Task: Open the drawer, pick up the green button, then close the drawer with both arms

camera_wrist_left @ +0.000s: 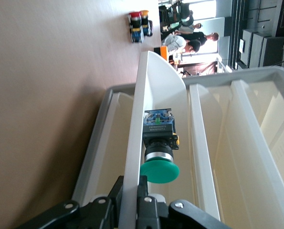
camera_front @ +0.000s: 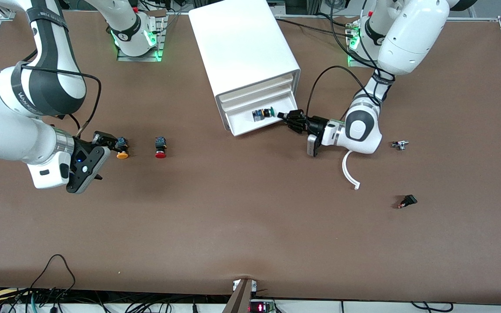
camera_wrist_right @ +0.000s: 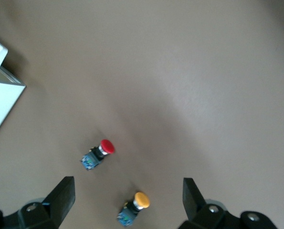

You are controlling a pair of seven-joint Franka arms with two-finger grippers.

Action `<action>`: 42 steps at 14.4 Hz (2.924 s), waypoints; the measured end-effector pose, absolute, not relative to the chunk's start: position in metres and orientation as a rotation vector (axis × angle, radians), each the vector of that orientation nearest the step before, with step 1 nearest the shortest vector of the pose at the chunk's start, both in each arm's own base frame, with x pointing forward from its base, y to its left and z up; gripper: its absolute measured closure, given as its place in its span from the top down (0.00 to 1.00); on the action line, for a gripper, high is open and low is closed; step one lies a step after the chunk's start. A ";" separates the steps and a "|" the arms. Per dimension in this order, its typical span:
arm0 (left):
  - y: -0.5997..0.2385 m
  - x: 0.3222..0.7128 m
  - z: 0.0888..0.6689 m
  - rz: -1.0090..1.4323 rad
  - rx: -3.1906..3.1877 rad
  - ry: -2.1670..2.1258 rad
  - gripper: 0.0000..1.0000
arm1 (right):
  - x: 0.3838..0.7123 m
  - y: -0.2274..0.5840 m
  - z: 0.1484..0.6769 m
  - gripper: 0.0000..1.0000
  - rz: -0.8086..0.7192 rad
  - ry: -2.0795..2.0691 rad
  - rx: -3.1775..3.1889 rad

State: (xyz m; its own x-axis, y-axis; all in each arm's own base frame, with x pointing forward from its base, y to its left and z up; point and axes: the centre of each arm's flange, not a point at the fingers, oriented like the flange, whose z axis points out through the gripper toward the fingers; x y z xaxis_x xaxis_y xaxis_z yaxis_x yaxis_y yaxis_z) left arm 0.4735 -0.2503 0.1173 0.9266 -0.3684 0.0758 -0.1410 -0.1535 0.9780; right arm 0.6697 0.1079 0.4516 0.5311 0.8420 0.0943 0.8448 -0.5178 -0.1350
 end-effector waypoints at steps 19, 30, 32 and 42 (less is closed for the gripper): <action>-0.202 0.602 0.209 -0.221 1.949 -0.485 1.00 | 0.631 0.325 0.465 1.00 -0.213 -2.260 -2.079; -0.133 0.660 0.320 -0.409 2.572 -0.743 1.00 | 0.596 0.451 0.396 1.00 -0.123 -2.435 -1.905; -0.131 0.661 0.345 -0.429 2.717 -0.734 1.00 | 0.587 0.471 0.385 1.00 -0.116 -2.414 -1.931; -0.107 0.579 0.581 -0.449 3.104 -0.545 1.00 | 0.533 0.547 0.318 1.00 -0.060 -2.323 -2.039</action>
